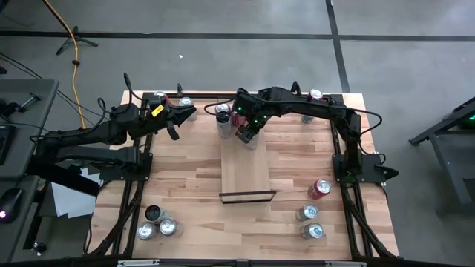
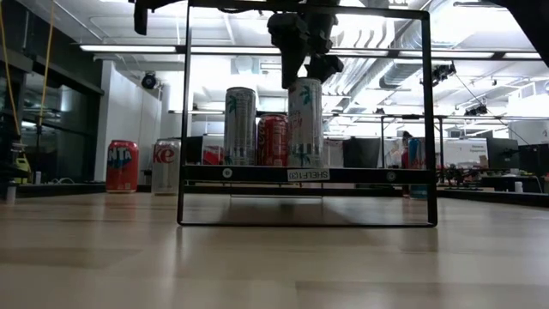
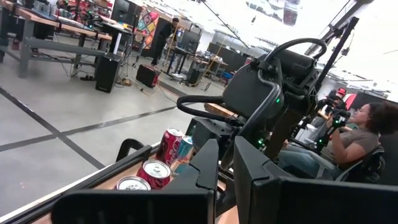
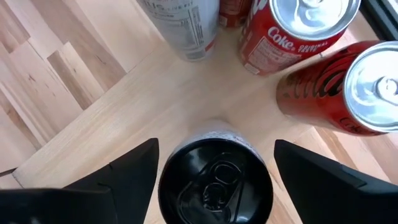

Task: Place canned beverage on shelf
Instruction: Put the black soda can on the shelf aligned with the other black soda can

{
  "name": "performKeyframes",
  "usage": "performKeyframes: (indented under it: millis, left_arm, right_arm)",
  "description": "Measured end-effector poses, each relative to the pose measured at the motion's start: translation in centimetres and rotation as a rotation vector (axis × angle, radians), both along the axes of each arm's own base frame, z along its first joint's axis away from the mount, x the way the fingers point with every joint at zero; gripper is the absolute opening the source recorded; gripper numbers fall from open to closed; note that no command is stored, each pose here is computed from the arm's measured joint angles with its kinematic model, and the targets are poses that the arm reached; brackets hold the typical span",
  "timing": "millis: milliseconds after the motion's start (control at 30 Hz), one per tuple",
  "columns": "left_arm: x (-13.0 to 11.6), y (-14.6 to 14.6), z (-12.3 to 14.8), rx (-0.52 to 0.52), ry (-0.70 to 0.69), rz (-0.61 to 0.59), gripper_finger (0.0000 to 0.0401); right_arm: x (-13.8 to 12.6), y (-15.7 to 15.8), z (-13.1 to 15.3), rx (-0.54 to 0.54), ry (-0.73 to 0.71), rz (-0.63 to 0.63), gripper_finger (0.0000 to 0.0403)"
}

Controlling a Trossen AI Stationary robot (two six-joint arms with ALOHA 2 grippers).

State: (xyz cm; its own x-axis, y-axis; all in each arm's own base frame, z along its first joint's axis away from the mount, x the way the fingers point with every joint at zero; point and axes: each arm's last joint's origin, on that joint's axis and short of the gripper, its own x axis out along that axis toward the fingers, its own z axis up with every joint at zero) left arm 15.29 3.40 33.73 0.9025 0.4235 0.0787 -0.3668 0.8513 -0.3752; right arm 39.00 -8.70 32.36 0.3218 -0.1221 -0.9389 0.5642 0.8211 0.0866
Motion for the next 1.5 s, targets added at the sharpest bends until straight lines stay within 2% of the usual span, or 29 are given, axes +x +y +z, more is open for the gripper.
performKeyframes:
  millis: [133,333,500,633,867,933,1067,1133,1300,1500]
  left_arm:
    - [0.0,0.0,0.0,0.0,0.0,0.0,0.0003]
    - [0.0,0.0,0.0,0.0,0.0,0.0,0.0003]
    - [0.0,0.0,0.0,0.0,0.0,0.0,0.0003]
    - [0.0,0.0,0.0,0.0,0.0,0.0,0.0003]
    - [0.0,0.0,0.0,0.0,0.001,0.0,0.0003]
    - [0.0,0.0,0.0,0.0,0.001,0.0,0.0003]
    - [0.0,0.0,0.0,0.0,0.002,0.0,0.0003]
    - [0.0,0.0,0.0,-0.001,0.004,0.0,0.0003]
    - [0.0,0.0,-0.1,-0.002,0.01,0.0,0.0003]
    - [0.0,0.0,-0.1,-0.002,0.013,0.0,0.0003]
  right_arm:
    - [0.0,0.0,0.0,-0.007,0.002,0.016,0.0328]
    - [0.0,-0.2,0.1,-0.022,0.003,0.106,0.0373]
    - [-0.2,-1.2,2.0,-0.064,-0.049,0.172,0.0378]
    - [-0.4,-1.9,3.7,-0.142,-0.085,0.282,0.0378]
    - [-0.6,-2.3,5.0,-0.199,-0.119,0.383,0.0378]
    - [-0.7,-2.2,4.9,-0.204,-0.107,0.477,0.0378]
    - [-1.2,-1.5,4.4,-0.243,-0.029,0.769,0.0378]
    - [-1.4,-1.2,4.1,-0.243,0.011,0.859,0.0378]
    - [-1.3,-0.6,3.5,-0.252,0.055,1.002,0.0378]
    - [-0.7,-0.4,2.7,-0.253,0.078,1.083,0.0378]
